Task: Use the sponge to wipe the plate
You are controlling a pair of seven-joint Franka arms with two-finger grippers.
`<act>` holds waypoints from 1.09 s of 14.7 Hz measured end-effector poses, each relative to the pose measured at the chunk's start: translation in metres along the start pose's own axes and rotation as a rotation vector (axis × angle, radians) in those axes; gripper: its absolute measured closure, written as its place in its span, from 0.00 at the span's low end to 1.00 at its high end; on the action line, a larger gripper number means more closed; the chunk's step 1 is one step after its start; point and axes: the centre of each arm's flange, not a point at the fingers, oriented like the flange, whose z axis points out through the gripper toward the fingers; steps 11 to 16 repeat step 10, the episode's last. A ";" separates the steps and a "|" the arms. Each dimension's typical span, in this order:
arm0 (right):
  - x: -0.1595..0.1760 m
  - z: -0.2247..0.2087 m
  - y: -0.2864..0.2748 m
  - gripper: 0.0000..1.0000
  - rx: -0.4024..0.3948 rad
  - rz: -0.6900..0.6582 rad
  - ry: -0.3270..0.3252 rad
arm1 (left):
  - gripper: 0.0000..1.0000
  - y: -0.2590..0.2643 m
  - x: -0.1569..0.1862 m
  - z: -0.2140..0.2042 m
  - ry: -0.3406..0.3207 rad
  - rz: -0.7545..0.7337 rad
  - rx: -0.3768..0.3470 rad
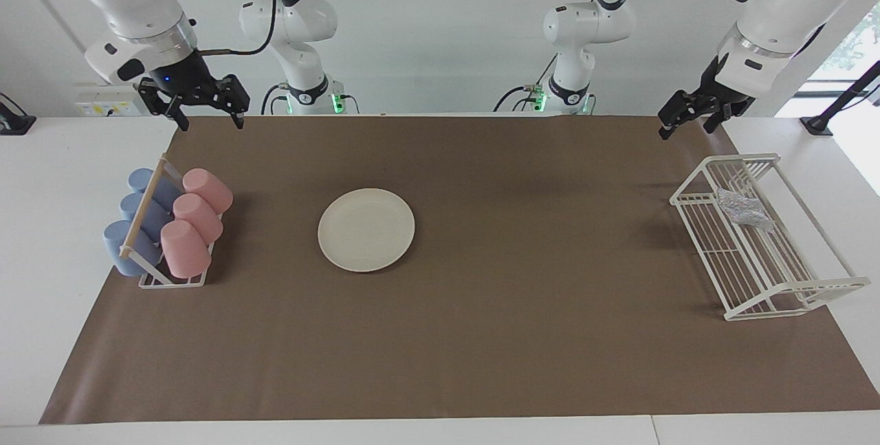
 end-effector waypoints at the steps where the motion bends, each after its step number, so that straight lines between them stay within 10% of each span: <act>1: 0.000 0.000 0.000 0.00 0.000 0.000 0.000 | 0.00 0.000 0.000 0.000 0.000 0.000 0.000; 16: 0.000 0.000 0.000 0.00 0.000 0.000 0.000 | 0.00 -0.002 0.001 -0.001 0.010 0.081 0.012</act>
